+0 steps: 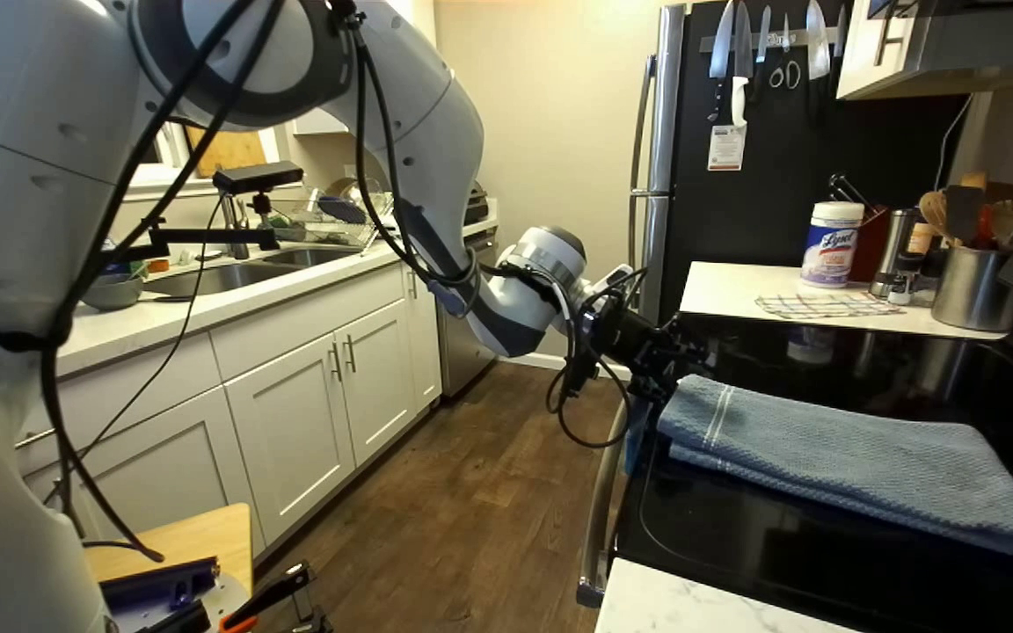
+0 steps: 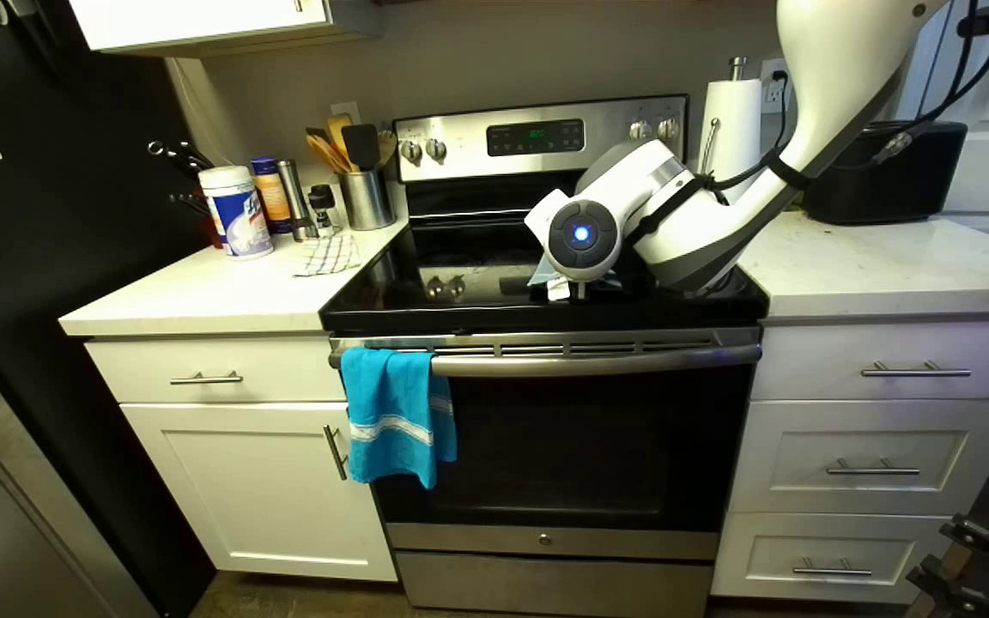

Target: Put the towel on the oven handle

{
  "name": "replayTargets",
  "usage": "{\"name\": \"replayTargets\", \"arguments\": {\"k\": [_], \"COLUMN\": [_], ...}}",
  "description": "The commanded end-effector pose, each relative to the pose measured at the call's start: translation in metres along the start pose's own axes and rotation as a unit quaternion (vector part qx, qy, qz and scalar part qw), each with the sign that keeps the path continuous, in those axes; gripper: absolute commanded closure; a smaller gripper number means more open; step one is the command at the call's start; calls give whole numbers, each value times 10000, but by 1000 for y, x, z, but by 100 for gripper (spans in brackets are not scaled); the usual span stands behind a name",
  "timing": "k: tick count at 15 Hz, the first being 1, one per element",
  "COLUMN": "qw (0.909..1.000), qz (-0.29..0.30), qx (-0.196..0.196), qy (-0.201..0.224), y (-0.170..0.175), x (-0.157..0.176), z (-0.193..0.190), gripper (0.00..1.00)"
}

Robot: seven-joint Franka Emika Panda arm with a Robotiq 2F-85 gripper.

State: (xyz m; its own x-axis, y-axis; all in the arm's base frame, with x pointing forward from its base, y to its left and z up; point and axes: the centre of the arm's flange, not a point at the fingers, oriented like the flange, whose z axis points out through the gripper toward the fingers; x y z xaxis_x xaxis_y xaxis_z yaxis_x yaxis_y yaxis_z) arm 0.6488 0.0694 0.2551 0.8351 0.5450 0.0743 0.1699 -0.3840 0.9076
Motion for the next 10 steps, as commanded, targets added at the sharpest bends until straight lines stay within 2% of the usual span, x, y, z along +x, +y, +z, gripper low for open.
{"name": "replayTargets", "arguments": {"k": [1,5,7,10], "qw": [9999,9998,9998,9999], "qz": [43,39,39,79], "qx": [-163,-167,-170,-100], "qy": [32,27,29,34], "y": [1,2,2,7], "x": [0,1,1,0], "z": [2,1,1,-2], "gripper": [72,97,100,98]}}
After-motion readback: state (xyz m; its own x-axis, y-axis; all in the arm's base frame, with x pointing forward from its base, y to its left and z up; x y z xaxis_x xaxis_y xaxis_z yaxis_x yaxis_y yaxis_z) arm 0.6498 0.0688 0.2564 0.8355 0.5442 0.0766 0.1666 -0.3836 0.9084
